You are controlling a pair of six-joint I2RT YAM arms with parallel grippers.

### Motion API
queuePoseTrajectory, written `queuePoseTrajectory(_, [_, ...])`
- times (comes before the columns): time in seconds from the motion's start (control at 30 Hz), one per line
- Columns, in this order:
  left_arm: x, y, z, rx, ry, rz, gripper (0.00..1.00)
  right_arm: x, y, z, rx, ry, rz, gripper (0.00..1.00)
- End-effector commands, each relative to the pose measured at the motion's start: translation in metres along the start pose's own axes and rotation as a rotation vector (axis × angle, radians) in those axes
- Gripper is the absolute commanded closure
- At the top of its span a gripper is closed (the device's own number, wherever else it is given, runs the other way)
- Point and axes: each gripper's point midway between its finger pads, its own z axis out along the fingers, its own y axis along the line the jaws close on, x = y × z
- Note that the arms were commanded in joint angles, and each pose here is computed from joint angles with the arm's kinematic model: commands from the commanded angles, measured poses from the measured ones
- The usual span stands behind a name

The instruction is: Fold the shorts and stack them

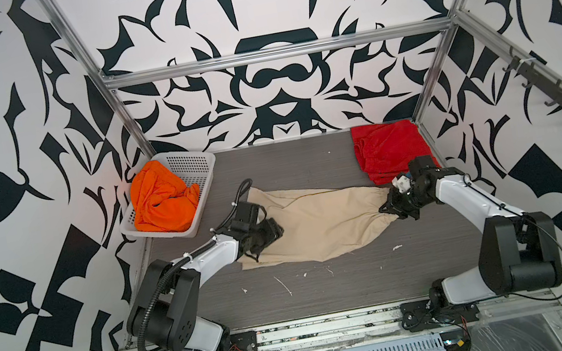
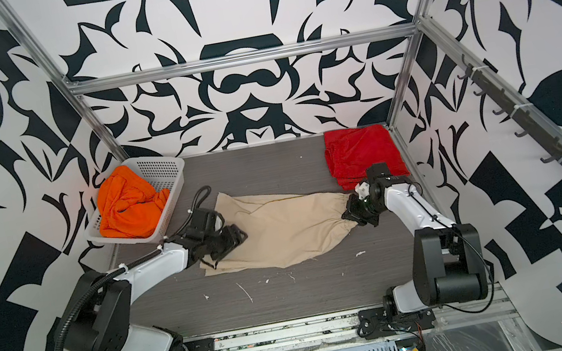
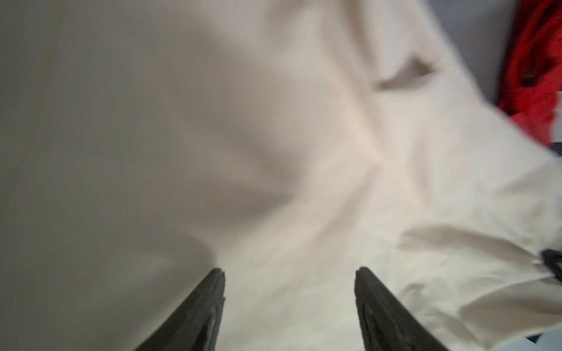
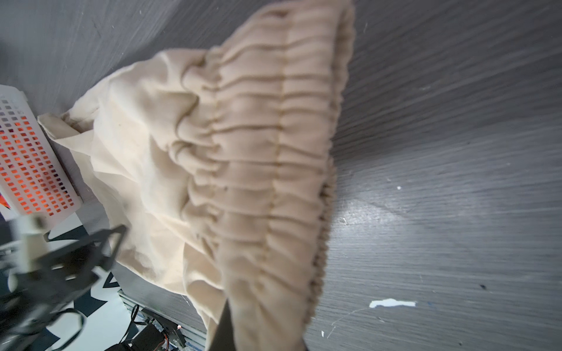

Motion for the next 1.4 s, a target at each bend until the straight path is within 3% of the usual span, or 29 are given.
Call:
queuePoseTrajectory(0.0, [0.011, 0.029, -0.008, -0.096, -0.016, -0.102, 0.30, -0.009, 0.004, -0.013, 0.037, -0.028, -0.044, 0.93])
queuePoseTrajectory(0.07, [0.019, 0.054, -0.013, -0.182, -0.026, -0.137, 0.30, -0.013, 0.001, -0.020, 0.080, -0.043, -0.061, 0.93])
queuePoseTrajectory(0.2, [0.032, 0.069, -0.021, -0.190, -0.039, -0.176, 0.30, -0.025, -0.005, -0.043, 0.197, -0.082, -0.113, 0.93])
queuePoseTrajectory(0.47, [0.010, 0.036, -0.061, -0.006, -0.212, -0.179, 0.31, -0.051, 0.019, -0.093, 0.379, -0.150, -0.285, 0.93])
queuePoseTrajectory(0.6, [0.003, 0.020, -0.065, 0.061, -0.236, -0.154, 0.32, -0.059, 0.041, -0.105, 0.432, -0.180, -0.366, 0.93])
queuePoseTrajectory(0.9, [-0.003, -0.007, -0.037, 0.174, -0.166, -0.133, 0.39, -0.060, 0.100, -0.114, 0.564, -0.276, -0.534, 0.94])
queuePoseTrajectory(1.37, [0.007, -0.011, 0.017, 0.155, -0.067, -0.142, 0.61, -0.016, 0.203, -0.085, 0.541, -0.391, -0.733, 0.94])
